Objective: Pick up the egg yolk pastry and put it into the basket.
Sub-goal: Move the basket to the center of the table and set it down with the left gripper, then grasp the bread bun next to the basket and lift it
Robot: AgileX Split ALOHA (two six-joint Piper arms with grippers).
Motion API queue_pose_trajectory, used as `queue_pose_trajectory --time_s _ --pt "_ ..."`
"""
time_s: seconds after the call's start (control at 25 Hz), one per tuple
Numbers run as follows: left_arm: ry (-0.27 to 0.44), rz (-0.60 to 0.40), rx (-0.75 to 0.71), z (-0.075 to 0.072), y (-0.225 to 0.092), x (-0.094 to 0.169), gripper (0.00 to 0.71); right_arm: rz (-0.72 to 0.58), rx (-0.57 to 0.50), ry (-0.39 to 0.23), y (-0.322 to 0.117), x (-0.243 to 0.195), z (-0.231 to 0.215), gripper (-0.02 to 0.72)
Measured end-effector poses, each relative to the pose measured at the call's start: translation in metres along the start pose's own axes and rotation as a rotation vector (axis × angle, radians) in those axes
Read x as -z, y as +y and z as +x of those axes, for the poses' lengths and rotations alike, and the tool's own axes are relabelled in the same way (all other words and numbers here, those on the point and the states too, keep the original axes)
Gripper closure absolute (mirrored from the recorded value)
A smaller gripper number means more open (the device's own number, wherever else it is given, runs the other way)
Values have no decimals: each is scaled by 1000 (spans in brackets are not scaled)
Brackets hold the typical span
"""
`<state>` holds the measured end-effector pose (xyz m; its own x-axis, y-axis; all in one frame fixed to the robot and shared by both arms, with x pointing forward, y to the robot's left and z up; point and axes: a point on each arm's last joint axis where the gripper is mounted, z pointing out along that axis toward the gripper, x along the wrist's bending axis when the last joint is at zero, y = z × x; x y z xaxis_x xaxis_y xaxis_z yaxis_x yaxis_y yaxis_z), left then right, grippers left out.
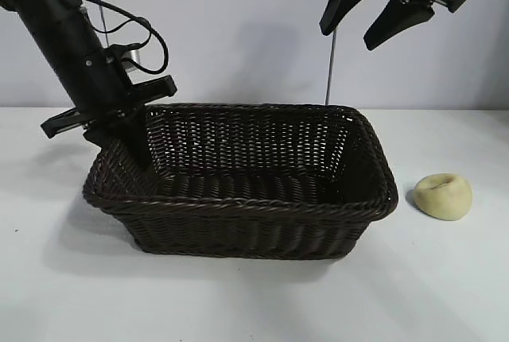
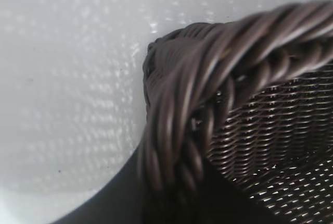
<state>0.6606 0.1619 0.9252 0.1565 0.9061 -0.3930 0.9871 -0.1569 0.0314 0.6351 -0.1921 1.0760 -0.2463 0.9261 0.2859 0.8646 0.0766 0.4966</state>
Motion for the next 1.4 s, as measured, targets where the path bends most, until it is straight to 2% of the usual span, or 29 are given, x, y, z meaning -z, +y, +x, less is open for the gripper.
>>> queue_pose_trajectory --time_s 0.12,0.16,0.24,0.32,0.36,0.44,0.72,1.0,1.12,1.24,1.4 --pt "-4 -2 2 0 0 0 581 0 0 0 0 0 0 249" --pt "-10 -4 5 -1 1 0 539 0 0 0 0 0 0 249" --pt "-19 -7 8 -2 1 1 412 0 0 0 0 0 0 249" --pt "-21 -9 8 -3 1 2 258 0 0 0 0 0 0 249" --pt "-21 -14 6 -3 1 4 207 0 0 0 0 0 0 249" --pt "-16 -34 -6 -7 0 13 160 0 0 0 0 0 0 249" --pt "24 -119 -76 -22 -10 68 128 -1 0 0 0 0 0 249" --pt "4 -254 -110 -49 -36 141 125 -2 0 0 0 0 0 249" --pt "-15 -302 -123 -59 -47 162 126 -2 0 0 0 0 0 249" --pt "-35 -314 -124 -63 -55 170 126 -2 0 0 0 0 0 249" --pt "-81 -273 -92 -62 -67 161 126 -2 1 0 0 0 0 249"
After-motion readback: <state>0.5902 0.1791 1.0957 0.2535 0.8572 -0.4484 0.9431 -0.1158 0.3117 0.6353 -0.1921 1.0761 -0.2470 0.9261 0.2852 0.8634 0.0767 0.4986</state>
